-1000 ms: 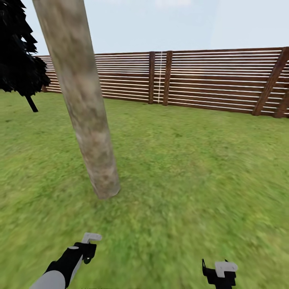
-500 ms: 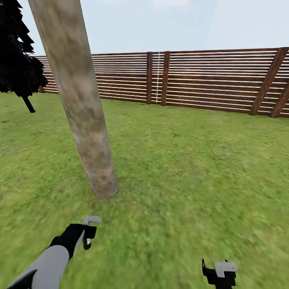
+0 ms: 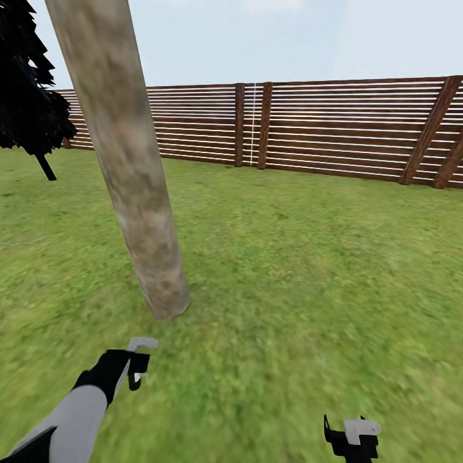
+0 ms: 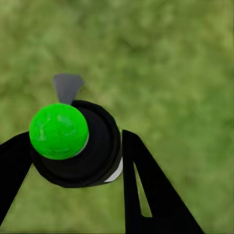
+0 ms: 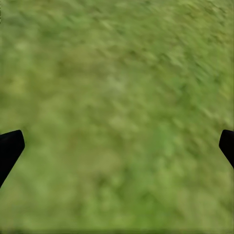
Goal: In the garden, pick up the pesticide atomizer on the floor and spray pesticide onto both trees until each tree trunk is fully covered.
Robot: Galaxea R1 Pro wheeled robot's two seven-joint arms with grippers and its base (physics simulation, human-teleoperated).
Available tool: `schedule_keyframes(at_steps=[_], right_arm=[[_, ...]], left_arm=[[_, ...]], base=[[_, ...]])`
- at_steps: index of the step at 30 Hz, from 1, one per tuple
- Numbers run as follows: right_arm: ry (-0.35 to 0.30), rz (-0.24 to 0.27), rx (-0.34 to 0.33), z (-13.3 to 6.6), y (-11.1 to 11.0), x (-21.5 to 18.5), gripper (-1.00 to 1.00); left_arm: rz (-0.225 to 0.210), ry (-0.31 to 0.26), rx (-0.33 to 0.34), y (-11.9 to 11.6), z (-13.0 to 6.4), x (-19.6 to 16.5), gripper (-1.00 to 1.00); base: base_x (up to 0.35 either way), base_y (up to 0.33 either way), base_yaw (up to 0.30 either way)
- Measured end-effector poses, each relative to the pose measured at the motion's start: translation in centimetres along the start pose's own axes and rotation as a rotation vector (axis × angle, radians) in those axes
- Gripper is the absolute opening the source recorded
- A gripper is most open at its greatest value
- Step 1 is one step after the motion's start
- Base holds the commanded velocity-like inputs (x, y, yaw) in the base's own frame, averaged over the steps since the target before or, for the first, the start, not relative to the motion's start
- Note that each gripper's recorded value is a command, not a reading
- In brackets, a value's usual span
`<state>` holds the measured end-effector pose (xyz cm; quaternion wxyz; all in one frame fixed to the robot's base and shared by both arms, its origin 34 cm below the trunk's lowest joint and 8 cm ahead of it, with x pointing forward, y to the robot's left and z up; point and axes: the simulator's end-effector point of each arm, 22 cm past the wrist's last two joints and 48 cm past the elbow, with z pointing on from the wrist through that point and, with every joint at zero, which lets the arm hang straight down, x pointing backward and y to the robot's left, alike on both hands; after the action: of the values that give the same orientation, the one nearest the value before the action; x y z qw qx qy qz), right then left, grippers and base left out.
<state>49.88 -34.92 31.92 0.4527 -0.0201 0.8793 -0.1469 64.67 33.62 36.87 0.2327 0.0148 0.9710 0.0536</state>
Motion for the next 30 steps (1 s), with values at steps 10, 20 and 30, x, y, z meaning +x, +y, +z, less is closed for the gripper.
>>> schedule_keyframes(at_steps=[10,20,30], right_arm=[[0.001,0.0,0.0,0.0,0.0,0.0,1.0],[0.001,0.0,0.0,0.0,0.0,0.1,1.0],[0.001,-0.001,-0.001,0.0,0.0,0.1,1.0]], left_arm=[[0.003,-0.034,0.024,-2.4,-0.4,-1.4,-1.0],[-0.017,-0.166,-0.044,0.3,-2.6,-6.8,-1.0],[0.016,-0.198,0.079,2.2,-3.9,-8.2,-1.0]], base=[[0.24,0.0,0.0],[0.01,0.0,0.0],[-0.034,0.0,0.0]])
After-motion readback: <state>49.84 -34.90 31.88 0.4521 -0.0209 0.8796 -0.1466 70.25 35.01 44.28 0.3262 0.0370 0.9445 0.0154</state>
